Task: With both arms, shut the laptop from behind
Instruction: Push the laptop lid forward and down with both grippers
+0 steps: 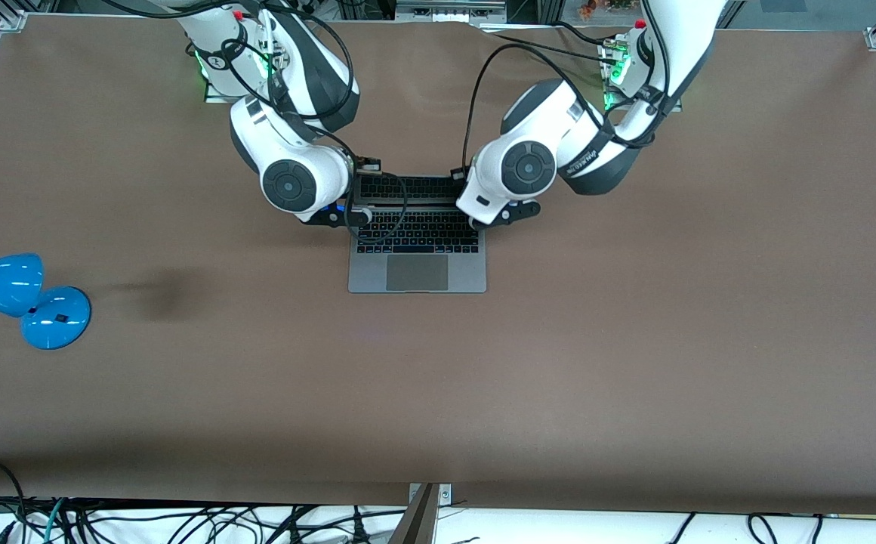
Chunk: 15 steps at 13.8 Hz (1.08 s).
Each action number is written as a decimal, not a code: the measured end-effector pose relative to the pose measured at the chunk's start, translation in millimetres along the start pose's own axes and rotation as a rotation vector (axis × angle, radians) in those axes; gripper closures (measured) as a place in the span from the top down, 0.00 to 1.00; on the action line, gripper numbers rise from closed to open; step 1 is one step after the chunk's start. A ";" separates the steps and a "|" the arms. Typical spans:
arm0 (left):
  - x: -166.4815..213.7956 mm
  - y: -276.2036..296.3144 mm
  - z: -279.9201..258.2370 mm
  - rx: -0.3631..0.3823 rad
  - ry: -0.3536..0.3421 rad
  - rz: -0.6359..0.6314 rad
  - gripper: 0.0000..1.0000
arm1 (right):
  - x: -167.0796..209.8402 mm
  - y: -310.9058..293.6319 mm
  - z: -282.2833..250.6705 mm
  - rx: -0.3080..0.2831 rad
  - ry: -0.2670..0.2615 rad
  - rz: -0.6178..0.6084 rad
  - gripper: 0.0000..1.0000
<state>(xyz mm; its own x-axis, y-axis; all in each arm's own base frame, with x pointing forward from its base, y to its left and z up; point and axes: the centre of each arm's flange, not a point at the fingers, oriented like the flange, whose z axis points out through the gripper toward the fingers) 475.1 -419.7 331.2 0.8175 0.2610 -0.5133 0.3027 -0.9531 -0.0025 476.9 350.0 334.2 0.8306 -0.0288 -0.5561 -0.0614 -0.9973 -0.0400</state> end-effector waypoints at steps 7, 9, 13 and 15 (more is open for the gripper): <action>25.6 8.4 -5.4 -0.025 0.003 -0.005 0.01 | 18.8 4.0 -15.9 0.025 0.137 -0.022 0.19; 28.0 8.9 -5.6 -0.028 0.002 -0.007 0.01 | 26.3 9.4 -19.3 0.037 0.159 -0.032 0.14; 36.9 6.7 2.6 -0.014 0.000 -0.013 0.01 | 36.7 20.7 -23.7 0.045 0.176 -0.041 0.01; 44.3 6.0 14.4 0.004 -0.004 -0.014 0.01 | 42.5 25.8 -24.3 0.046 0.180 -0.044 0.01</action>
<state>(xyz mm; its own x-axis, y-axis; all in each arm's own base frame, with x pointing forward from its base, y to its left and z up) 506.1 -416.0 296.2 0.8116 0.2736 -0.5163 0.3119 -0.9500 -0.0132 524.1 321.4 329.7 0.9184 -0.0014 -0.3956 -0.0452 -0.9938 -0.1013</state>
